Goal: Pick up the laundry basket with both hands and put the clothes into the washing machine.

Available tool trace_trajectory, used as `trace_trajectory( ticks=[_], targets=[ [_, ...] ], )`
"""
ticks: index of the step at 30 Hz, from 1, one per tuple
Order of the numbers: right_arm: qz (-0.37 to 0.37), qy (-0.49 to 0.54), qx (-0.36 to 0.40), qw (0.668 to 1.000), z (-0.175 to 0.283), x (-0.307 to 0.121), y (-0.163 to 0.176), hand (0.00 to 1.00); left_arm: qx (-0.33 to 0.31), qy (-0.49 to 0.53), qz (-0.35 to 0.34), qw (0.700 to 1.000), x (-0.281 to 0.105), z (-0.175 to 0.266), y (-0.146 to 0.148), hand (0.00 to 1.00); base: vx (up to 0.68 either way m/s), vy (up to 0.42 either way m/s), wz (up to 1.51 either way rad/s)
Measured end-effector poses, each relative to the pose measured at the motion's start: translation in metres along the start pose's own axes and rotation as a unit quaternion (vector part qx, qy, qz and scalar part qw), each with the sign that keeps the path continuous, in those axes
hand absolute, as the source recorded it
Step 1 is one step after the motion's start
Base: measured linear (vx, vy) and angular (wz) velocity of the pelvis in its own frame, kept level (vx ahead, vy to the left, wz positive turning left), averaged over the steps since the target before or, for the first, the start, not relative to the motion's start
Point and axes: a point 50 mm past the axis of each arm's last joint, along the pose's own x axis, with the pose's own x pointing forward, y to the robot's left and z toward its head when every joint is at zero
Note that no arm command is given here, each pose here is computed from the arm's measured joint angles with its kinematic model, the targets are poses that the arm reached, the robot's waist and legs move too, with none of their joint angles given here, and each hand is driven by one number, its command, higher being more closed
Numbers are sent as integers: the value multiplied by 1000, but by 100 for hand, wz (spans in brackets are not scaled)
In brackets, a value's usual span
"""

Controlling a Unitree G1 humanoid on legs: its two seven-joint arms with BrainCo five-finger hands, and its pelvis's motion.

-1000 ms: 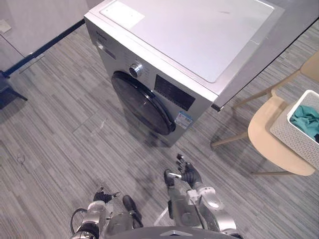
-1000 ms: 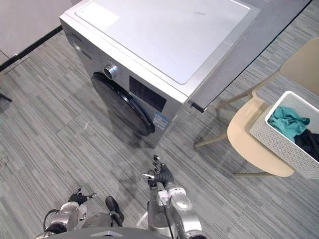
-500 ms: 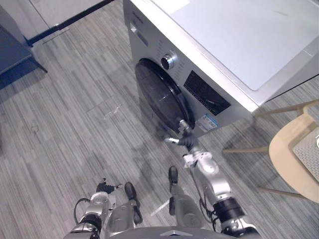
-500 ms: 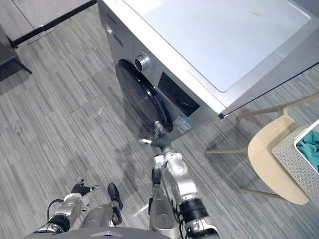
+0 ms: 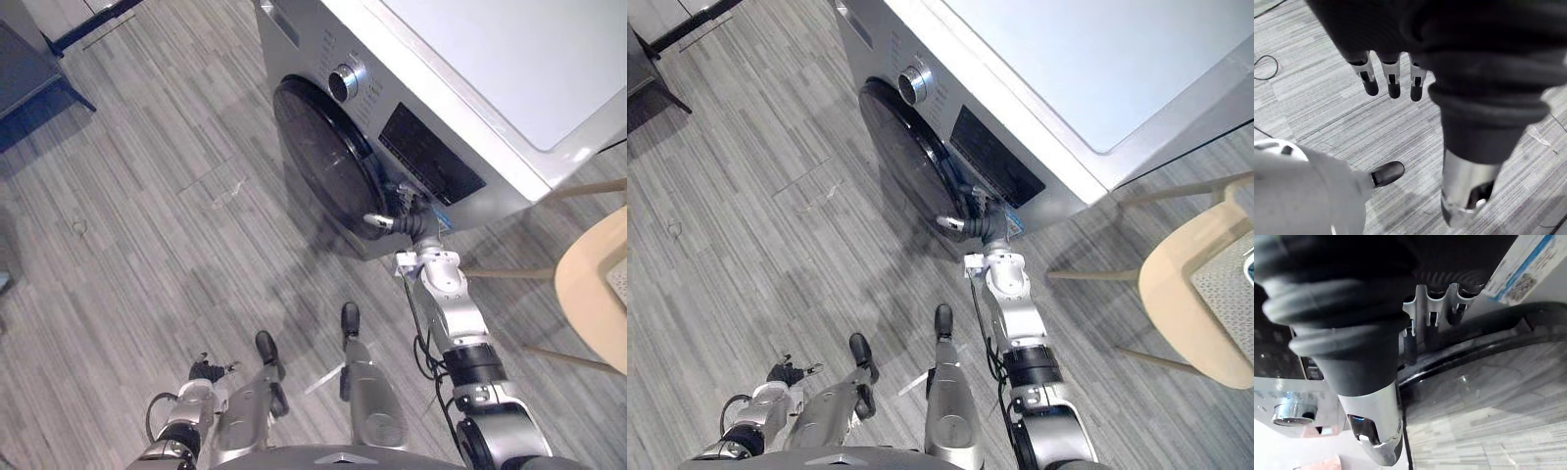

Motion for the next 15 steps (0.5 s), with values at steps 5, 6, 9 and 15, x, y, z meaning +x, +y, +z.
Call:
trace_trajectory(
  ticks=[5, 6, 9, 15],
  targets=[
    [-4, -4, -12, 1000, 12, 36, 9, 0, -6, -17, -11, 1000, -1, 8, -6, 0, 0, 21, 16],
    [-6, 2, -17, 1000, 16, 45, 8, 0, -6, -29, -17, 999, -1, 14, -9, 0, -20, 14, 54],
    [-4, -5, -47, 999, 34, 69, 4, 0, -16, -70, -40, 997, -4, 33, -19, 0, -38, 5, 48],
    [-17, 0, -44, 999, 33, 73, 12, 0, -23, -90, -65, 994, -7, 40, -28, 0, -61, 7, 27]
  ],
)
